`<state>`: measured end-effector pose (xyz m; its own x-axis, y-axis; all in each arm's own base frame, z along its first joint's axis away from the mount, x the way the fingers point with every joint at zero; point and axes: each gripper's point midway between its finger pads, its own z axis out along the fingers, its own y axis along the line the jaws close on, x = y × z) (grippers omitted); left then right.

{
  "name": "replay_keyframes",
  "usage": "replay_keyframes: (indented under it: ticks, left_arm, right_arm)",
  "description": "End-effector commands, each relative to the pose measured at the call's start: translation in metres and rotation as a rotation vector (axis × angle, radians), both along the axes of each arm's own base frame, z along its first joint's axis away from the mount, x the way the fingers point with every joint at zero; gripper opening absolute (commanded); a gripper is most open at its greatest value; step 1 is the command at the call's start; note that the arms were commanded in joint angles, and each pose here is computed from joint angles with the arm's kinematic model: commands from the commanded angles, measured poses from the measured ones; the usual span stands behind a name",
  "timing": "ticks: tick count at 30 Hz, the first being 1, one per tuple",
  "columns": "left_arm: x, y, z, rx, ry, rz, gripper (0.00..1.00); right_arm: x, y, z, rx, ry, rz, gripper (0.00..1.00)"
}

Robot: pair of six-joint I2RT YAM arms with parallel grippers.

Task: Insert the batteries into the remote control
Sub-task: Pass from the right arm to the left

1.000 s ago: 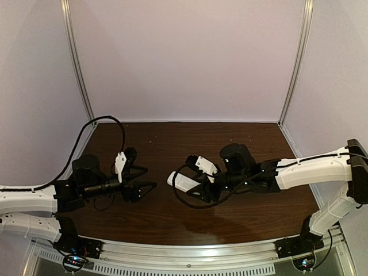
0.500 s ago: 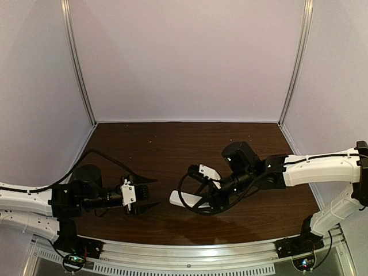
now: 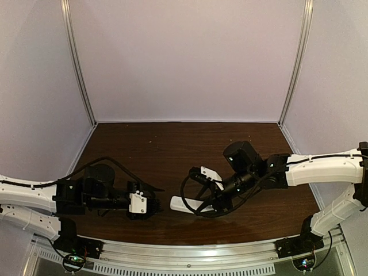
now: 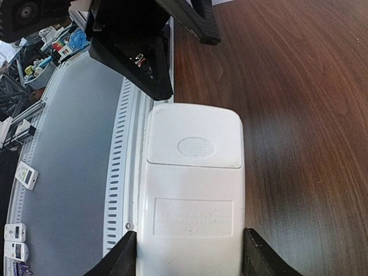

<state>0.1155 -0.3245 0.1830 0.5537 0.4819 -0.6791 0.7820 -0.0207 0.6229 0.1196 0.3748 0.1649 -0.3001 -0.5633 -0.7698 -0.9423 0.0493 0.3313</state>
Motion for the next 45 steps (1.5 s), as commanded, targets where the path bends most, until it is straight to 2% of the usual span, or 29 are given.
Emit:
replay_keyframes:
  ticks: [1,9,18,25,28,32,41,45]
  left_arm:
    - [-0.005,-0.010,0.010,-0.003,-0.040,-0.050,0.57]
    - [-0.014,-0.025,0.009,0.005,-0.068,-0.108,0.54]
    - [-0.025,-0.038,0.006,0.000,-0.069,-0.161,0.41]
    - [-0.028,-0.042,0.006,-0.004,-0.074,-0.176,0.24]
    - [-0.029,-0.043,0.007,-0.005,-0.074,-0.178,0.19]
    - [-0.031,-0.048,0.004,-0.005,-0.074,-0.181,0.18]
    - [-0.036,-0.049,0.002,-0.002,-0.073,-0.197,0.27]
    - [-0.036,-0.050,0.003,-0.009,-0.071,-0.196,0.26]
  right_arm:
    - [-0.003,0.003,0.020,0.054,0.006,0.025,0.27]
    - [-0.007,0.005,0.022,0.069,0.026,0.046,0.27]
    - [-0.009,0.007,0.027,0.092,0.040,0.054,0.27]
    - [-0.009,0.007,0.028,0.100,0.044,0.054,0.27]
    - [-0.010,0.008,0.029,0.106,0.047,0.059,0.26]
    - [-0.011,0.009,0.028,0.108,0.054,0.065,0.26]
    - [-0.010,0.009,0.026,0.102,0.053,0.058,0.26]
    - [-0.009,0.009,0.025,0.101,0.051,0.051,0.25]
